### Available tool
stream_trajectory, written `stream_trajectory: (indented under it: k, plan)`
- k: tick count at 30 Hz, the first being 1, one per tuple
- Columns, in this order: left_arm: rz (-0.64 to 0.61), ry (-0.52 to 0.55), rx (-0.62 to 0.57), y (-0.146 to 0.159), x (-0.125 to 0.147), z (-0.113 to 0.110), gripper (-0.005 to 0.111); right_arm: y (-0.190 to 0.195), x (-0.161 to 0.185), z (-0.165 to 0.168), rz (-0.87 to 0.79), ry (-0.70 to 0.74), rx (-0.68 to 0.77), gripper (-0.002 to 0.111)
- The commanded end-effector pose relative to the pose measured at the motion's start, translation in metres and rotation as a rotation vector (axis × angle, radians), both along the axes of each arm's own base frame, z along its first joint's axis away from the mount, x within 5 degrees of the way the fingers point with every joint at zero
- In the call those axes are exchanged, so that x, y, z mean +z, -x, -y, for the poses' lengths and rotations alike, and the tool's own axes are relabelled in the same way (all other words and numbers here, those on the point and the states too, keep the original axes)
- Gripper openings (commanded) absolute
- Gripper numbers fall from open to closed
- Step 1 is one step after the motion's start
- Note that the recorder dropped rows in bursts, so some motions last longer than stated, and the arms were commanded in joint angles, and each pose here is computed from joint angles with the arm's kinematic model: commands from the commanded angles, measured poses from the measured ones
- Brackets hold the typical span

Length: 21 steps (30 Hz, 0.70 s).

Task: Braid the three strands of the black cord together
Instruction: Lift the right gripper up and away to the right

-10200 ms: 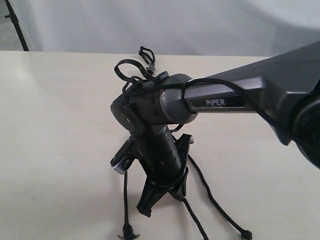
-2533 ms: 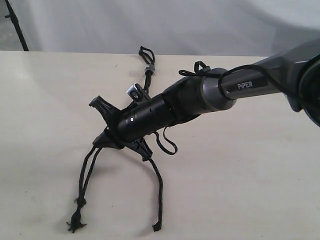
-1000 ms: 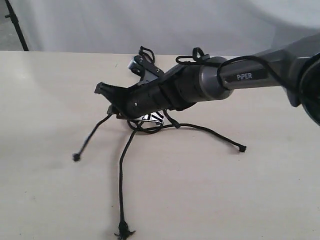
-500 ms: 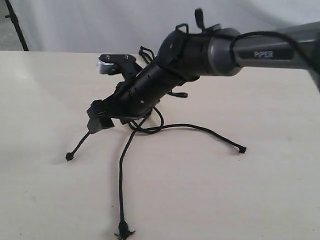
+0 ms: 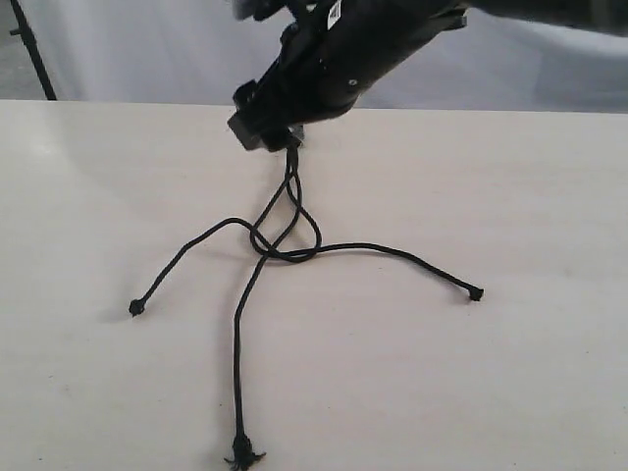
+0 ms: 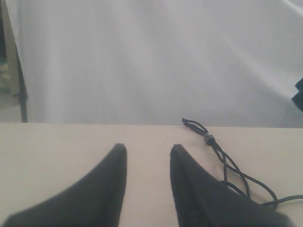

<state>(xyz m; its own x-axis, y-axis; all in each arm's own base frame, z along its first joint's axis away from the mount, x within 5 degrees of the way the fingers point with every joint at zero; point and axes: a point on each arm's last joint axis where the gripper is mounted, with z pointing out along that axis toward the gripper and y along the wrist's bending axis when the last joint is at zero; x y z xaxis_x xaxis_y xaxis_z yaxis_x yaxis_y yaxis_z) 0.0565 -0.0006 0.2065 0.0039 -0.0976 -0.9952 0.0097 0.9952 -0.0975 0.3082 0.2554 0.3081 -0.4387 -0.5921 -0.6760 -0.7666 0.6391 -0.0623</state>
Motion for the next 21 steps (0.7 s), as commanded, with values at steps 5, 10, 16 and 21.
stream_trajectory:
  k: [5,10,16,21]
  plan:
    - [0.01,-0.001,-0.005,0.0,0.0,0.0,0.031,0.017,0.04,0.018,0.094,-0.068,-0.021,0.048]
    - [0.193,0.081,-0.007,0.002,0.017,0.0,0.031,0.029,0.032,0.03,0.19,-0.169,-0.071,0.015]
    - [0.49,0.276,-0.073,0.012,0.048,0.0,0.031,0.047,0.011,0.059,0.274,-0.264,-0.155,0.0]
    - [0.528,0.229,-0.088,0.016,0.087,0.002,0.031,0.053,0.015,0.097,0.301,-0.355,-0.297,0.0]
